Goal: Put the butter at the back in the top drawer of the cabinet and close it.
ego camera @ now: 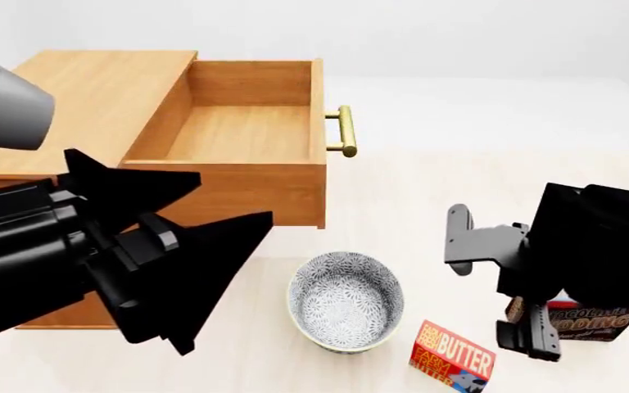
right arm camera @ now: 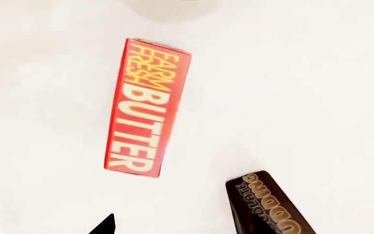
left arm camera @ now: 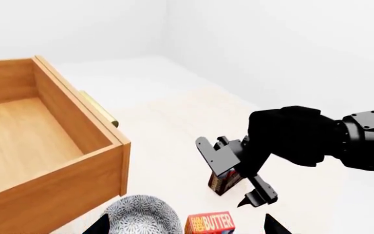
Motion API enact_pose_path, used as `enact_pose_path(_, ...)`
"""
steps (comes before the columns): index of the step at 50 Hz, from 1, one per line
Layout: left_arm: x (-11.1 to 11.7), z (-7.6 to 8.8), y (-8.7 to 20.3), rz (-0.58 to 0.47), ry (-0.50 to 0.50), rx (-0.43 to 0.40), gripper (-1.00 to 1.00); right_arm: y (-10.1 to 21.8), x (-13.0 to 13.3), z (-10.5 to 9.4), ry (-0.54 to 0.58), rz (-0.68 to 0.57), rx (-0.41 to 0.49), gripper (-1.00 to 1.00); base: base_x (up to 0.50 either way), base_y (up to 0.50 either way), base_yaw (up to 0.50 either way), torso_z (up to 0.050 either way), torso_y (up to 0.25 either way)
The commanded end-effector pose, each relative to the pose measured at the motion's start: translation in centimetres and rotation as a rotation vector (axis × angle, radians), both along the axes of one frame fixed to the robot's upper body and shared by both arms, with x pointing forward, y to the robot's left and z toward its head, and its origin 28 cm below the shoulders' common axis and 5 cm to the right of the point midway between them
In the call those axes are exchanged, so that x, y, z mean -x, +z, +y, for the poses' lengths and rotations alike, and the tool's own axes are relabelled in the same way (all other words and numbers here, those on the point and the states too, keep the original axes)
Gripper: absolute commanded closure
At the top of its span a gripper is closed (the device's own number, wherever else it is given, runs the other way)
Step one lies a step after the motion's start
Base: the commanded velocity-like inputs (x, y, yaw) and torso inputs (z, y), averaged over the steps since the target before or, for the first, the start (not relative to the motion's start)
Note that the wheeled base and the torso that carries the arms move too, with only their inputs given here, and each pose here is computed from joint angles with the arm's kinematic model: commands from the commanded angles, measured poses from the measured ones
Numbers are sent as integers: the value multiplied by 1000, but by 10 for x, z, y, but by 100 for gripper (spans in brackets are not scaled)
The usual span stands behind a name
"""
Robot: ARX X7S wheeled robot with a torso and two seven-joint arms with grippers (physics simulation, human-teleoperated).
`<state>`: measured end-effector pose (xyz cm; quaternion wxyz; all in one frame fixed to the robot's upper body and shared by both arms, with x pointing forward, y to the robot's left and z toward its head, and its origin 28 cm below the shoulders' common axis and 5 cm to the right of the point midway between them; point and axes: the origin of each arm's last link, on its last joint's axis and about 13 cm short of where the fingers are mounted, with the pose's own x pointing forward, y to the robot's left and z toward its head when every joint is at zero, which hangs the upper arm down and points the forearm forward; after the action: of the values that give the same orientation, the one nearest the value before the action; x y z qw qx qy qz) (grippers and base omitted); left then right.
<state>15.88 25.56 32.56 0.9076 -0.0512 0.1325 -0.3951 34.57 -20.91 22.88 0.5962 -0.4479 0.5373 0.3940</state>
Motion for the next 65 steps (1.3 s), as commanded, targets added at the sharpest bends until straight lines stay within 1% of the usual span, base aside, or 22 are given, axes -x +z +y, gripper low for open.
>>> enact_pose_path(1, -3, 0, -3, 14, 0, -1, -100, -13, -4, 3, 14, 28, -9, -100, 0, 0, 0, 0, 0)
enact_pose_path(28, -7, 1, -6, 34, 5, 4, -100, -39, -9, 8, 39, 97, 2, -100, 0, 0, 0, 0, 0)
enact_pose_path(47, -9, 1, -9, 44, 5, 1, -100, -50, -10, 8, 50, 102, -29, -100, 0, 0, 0, 0, 0)
enact_pose_path(65, -10, 1, -10, 50, 6, 3, -100, -56, -8, 8, 71, 138, -72, -100, 0, 0, 0, 0, 0)
